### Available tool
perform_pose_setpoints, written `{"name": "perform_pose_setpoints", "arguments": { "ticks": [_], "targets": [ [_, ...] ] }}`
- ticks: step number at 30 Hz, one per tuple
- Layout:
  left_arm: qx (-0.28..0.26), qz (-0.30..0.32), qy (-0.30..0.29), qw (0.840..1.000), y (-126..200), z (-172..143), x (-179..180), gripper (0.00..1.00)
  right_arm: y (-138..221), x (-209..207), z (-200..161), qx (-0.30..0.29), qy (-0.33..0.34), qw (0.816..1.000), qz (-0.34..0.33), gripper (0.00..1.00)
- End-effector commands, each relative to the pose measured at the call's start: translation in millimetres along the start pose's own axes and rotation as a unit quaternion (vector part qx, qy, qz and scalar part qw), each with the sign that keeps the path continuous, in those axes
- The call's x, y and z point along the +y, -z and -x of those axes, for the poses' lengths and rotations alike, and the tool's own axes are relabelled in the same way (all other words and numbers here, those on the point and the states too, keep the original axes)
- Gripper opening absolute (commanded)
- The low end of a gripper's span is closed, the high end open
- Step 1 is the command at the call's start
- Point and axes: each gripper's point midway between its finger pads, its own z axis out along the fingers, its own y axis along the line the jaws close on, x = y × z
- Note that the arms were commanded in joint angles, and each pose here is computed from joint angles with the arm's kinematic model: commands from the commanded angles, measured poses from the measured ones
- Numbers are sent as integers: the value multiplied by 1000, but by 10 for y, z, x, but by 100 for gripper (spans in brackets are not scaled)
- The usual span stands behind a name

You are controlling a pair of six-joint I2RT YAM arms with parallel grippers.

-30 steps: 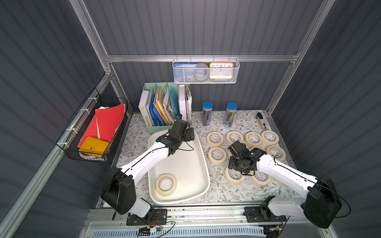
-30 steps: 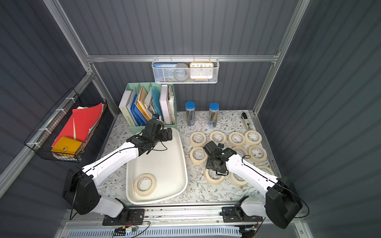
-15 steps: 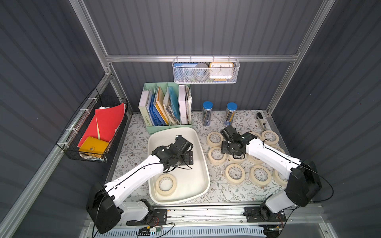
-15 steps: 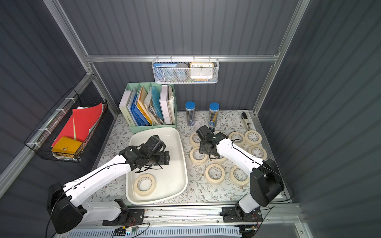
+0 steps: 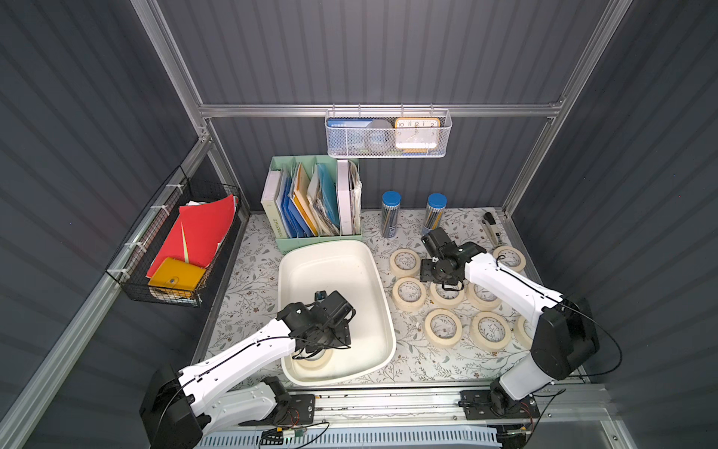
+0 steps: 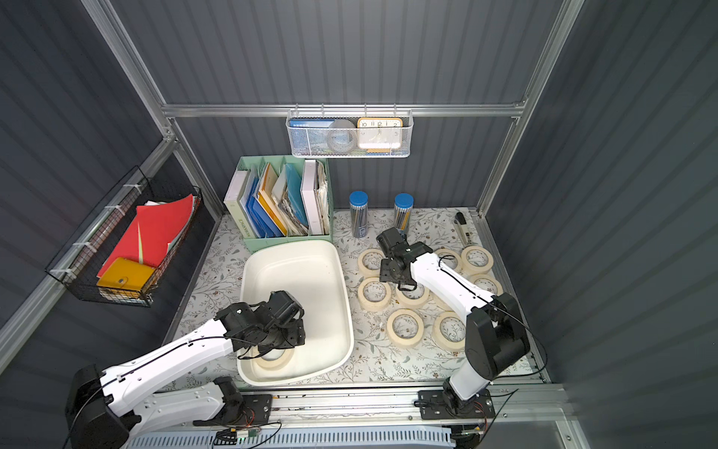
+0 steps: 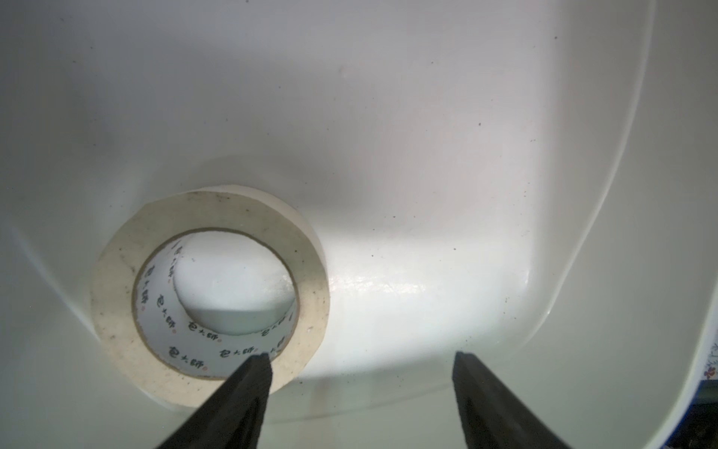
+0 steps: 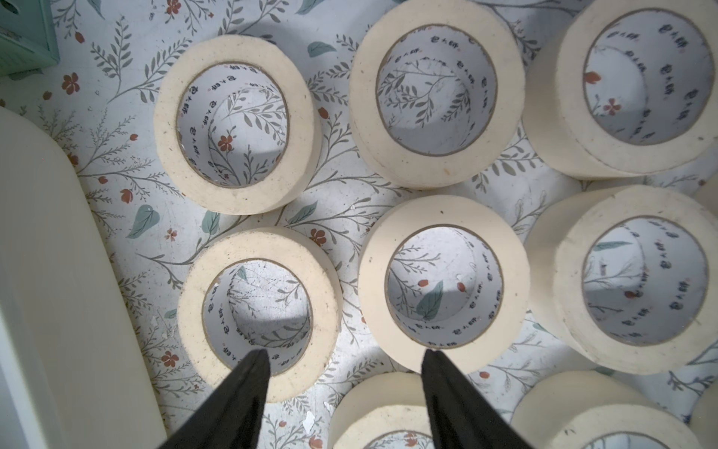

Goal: Take out the art tape in the storage box
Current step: Pick up the art tape from the storage box.

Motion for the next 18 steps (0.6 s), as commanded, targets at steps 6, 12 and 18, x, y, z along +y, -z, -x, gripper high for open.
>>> {"name": "perform_pose_setpoints", "arguments": {
  "ticks": [6, 12, 18],
  "targets": [
    [10, 12, 29, 999, -387, -150, 131, 80, -14, -29, -2, 6, 4, 1000, -1, 68],
    [15, 5, 45, 999, -545, -227, 157, 75, -28, -10, -21, 10, 3, 1000, 6, 68],
    [-19, 6, 47, 999, -517, -63, 104, 39, -7, 3, -37, 10, 3, 1000, 13, 68]
  ]
}}
